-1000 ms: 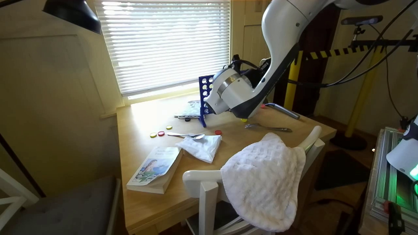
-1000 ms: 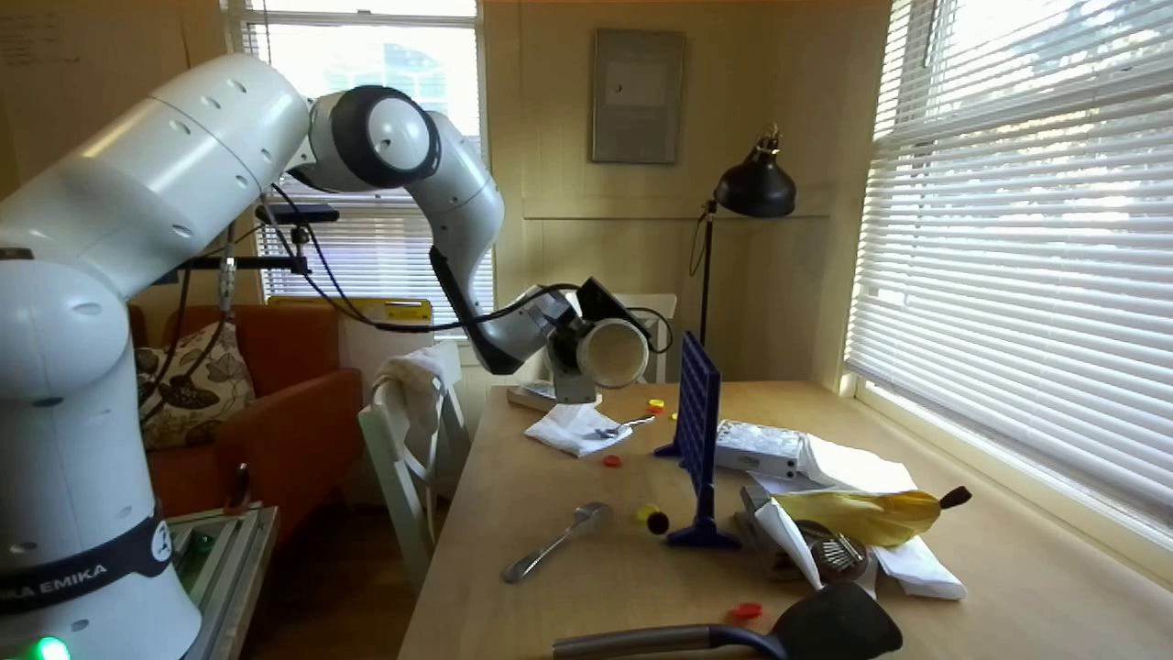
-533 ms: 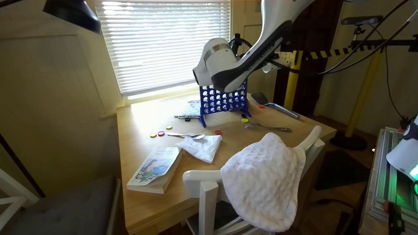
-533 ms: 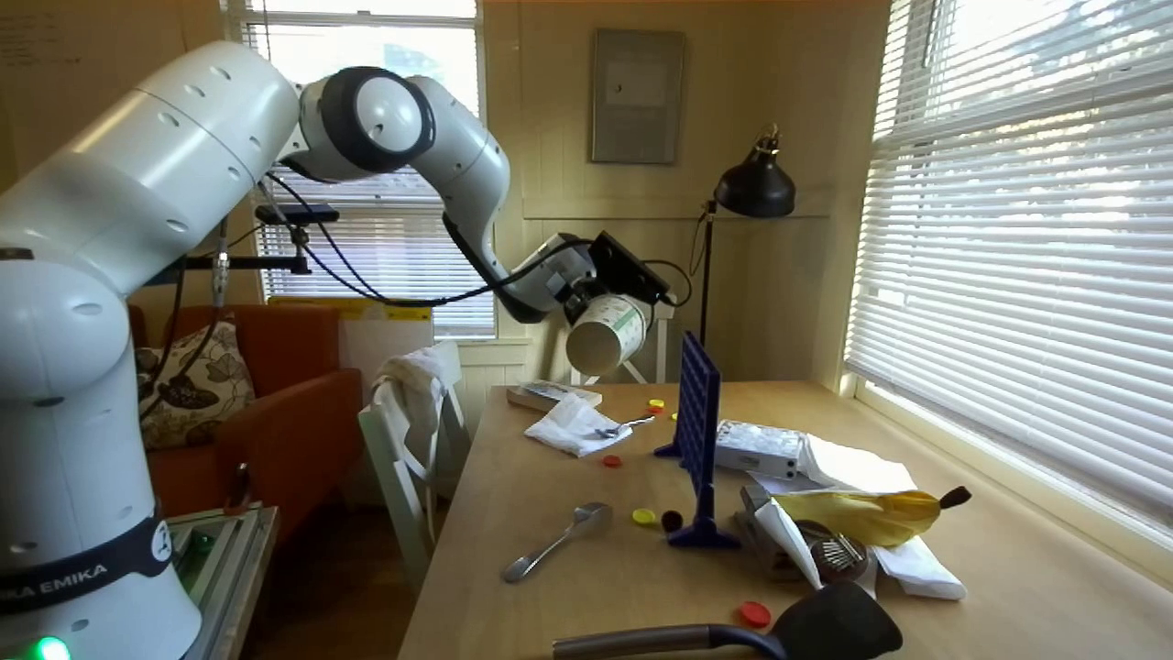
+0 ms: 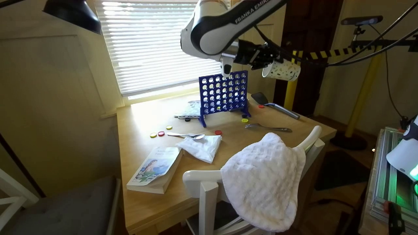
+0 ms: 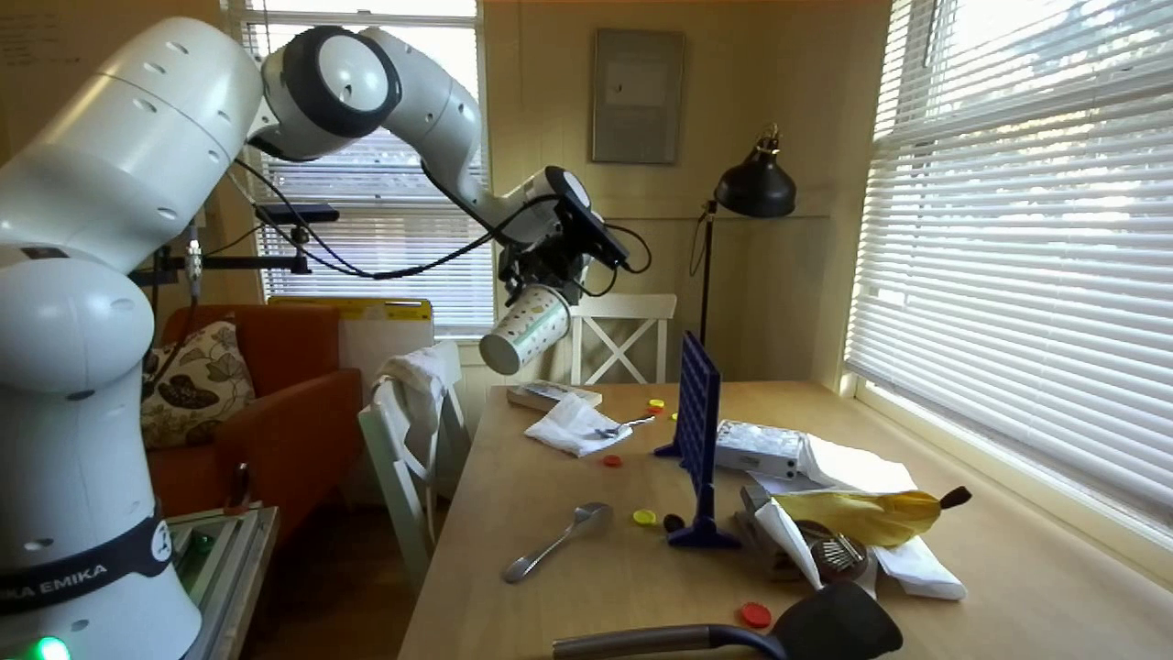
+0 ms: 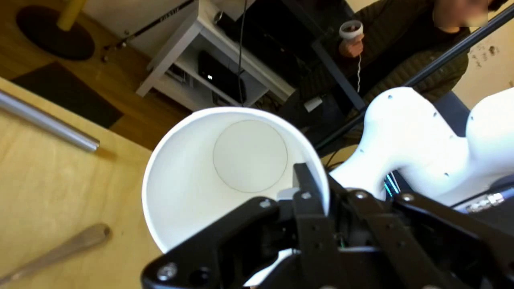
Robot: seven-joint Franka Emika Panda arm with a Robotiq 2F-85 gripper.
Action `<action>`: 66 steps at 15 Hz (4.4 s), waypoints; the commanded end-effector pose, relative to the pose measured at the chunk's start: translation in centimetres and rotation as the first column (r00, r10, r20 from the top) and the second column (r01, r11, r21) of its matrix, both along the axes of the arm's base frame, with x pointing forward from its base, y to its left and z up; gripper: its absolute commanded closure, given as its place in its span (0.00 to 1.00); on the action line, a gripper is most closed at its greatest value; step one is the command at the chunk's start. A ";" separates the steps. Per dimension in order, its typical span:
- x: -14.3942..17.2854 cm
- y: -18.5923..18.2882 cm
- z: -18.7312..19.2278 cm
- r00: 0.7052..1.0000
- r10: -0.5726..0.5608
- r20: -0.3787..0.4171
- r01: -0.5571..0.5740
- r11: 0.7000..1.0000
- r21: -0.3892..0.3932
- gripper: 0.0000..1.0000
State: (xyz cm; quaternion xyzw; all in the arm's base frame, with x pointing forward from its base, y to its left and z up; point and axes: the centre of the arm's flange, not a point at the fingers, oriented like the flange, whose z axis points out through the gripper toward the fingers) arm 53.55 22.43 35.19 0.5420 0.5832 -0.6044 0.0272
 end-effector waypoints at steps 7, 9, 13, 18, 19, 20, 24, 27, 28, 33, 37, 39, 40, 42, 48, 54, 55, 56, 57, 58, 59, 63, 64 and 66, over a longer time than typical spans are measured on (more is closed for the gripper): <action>1.4 0.5 0.6 0.935 -0.286 0.210 0.315 0.942 -0.119 0.99; 2.7 -0.1 0.6 0.898 -0.348 0.269 0.397 0.905 -0.154 0.99; 2.0 -1.6 -0.4 0.929 -0.214 0.303 0.258 0.959 -0.116 0.95; 2.5 -0.1 -1.2 0.926 -0.032 0.376 0.051 0.998 -0.039 0.99; 3.8 0.1 -1.6 0.916 0.015 0.400 -0.005 1.000 -0.024 0.99; 4.7 0.3 -2.2 0.902 0.066 0.427 -0.063 0.998 -0.022 0.99; 9.2 0.3 -3.2 0.817 0.227 0.529 -0.280 0.960 0.020 0.99; 12.0 3.2 -3.5 0.783 0.294 0.548 -0.408 0.908 0.095 0.99; 12.2 4.4 -3.5 0.788 0.274 0.552 -0.403 0.907 0.126 0.99; 11.8 10.5 -2.4 0.657 0.283 0.699 -0.583 0.779 0.232 0.99; 14.7 11.2 -2.8 0.567 0.203 0.798 -0.691 0.644 0.327 0.99; 16.3 10.4 -3.6 0.547 0.132 0.827 -0.714 0.589 0.378 0.99; 17.2 9.5 -4.0 0.563 0.088 0.822 -0.704 0.573 0.420 0.99; 18.4 7.8 -5.1 0.622 0.000 0.783 -0.648 0.560 0.515 0.99; 19.1 5.8 -6.8 0.708 -0.077 0.702 -0.542 0.578 0.610 0.99; 19.5 6.6 -7.9 0.729 0.094 0.678 -0.605 0.553 0.573 0.99; 19.6 6.6 -8.2 0.731 0.128 0.670 -0.616 0.547 0.568 0.99; 19.8 6.5 -8.4 0.730 0.153 0.666 -0.630 0.531 0.568 0.99; 19.9 6.5 -8.8 0.727 0.180 0.662 -0.641 0.523 0.562 0.99; 20.0 6.5 -9.0 0.721 0.205 0.662 -0.655 0.513 0.554 0.99; 20.2 6.3 -9.5 0.712 0.221 0.667 -0.668 0.508 0.544 0.99; 21.4 5.9 -10.9 0.664 0.276 0.695 -0.731 0.432 0.528 0.70; 21.7 5.8 -11.3 0.662 0.275 0.697 -0.737 0.409 0.538 0.68; 22.0 5.6 -11.8 0.652 0.281 0.704 -0.750 0.374 0.545 0.56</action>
